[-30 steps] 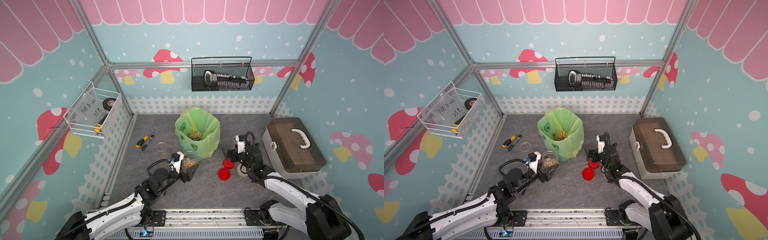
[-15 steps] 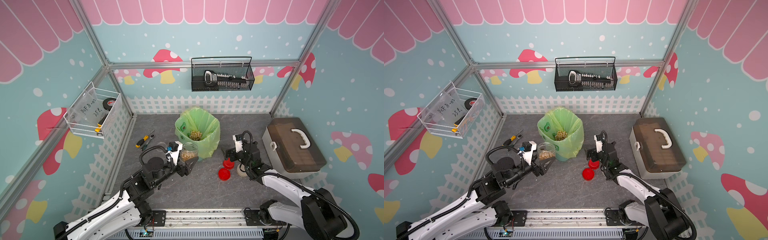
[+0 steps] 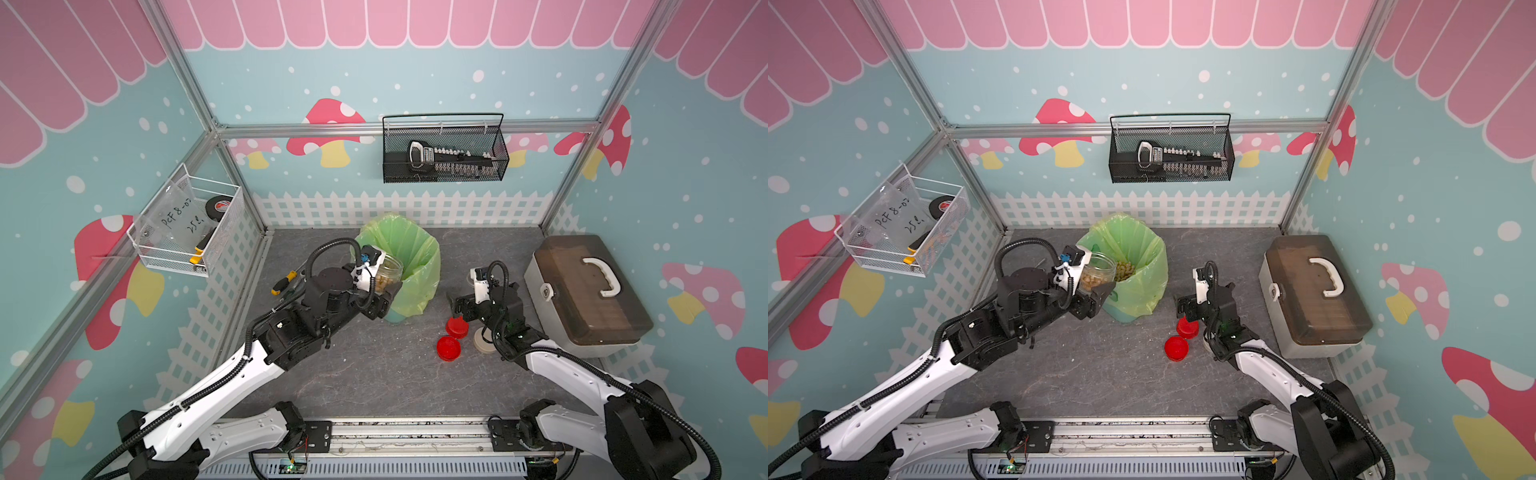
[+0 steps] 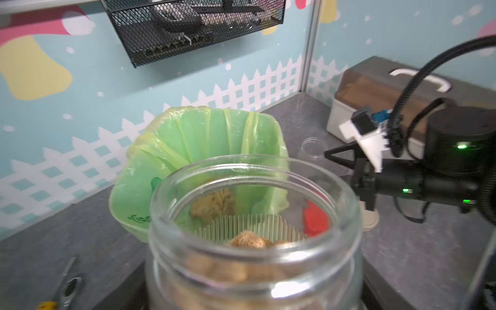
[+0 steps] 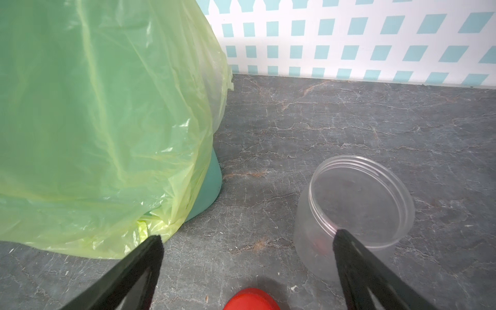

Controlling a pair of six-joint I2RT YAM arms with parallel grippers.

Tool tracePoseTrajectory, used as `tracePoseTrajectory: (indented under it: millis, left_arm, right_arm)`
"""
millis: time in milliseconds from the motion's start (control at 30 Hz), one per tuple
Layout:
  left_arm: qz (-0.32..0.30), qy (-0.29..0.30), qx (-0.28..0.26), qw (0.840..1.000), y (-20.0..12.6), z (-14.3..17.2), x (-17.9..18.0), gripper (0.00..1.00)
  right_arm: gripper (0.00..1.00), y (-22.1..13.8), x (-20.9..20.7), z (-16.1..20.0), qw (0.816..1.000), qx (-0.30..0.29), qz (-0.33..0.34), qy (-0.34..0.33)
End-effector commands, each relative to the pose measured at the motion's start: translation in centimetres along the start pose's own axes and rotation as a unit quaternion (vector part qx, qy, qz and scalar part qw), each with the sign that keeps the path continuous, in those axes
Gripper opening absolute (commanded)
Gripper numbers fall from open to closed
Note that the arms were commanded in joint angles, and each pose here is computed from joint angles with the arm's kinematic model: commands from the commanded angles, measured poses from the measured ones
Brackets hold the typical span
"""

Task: Empty moldy peanuts from jars
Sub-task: Pour the moldy peanuts from the jar into the trash bin.

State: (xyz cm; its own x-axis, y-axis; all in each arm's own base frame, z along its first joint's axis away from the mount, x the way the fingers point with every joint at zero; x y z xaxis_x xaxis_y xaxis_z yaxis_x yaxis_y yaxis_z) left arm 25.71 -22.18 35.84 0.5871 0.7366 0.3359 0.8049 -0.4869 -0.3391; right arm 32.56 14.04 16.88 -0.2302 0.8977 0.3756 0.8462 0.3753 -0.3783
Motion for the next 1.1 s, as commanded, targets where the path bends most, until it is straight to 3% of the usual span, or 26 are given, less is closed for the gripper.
tracePoseTrajectory:
  millis: [0,367,633,1067]
  left_arm:
    - [-0.078,0.072,0.044,0.993,0.2,-0.5,2.9,0.37]
    - [-0.156,0.172,0.115,0.966,3.5,-0.4,6.4,0.36]
    - [-0.198,0.308,0.189,0.911,6.9,0.5,7.5,0.34]
    - [-0.234,0.425,0.235,0.842,9.2,-0.1,8.6,0.33]
  right_arm:
    - [0.97,-0.4,-0.4,0.1,1.0,-0.005,0.005,-0.003]
    - [0.97,-0.8,-0.6,0.0,1.0,-0.015,0.003,0.002]
    - [0.97,-1.0,-0.7,0.0,1.0,-0.02,0.003,0.004]
    - [0.97,-1.0,-0.7,-0.1,1.0,-0.022,0.002,0.006]
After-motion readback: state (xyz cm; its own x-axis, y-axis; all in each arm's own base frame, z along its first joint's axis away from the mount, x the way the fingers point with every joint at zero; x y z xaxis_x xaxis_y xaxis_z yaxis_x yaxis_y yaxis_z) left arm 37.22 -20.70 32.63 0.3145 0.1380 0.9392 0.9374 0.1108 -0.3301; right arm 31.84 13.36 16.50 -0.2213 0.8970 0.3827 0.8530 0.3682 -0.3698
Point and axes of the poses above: each gripper's point midway between its finger pads, its own y axis out along the fingers, its own x axis along the line the jaws close on, z = x × y, the point moved 2 cm from there along -y, back along the fingers, and after that the axes turned 15 degrees about y, right-handed, at the moved point
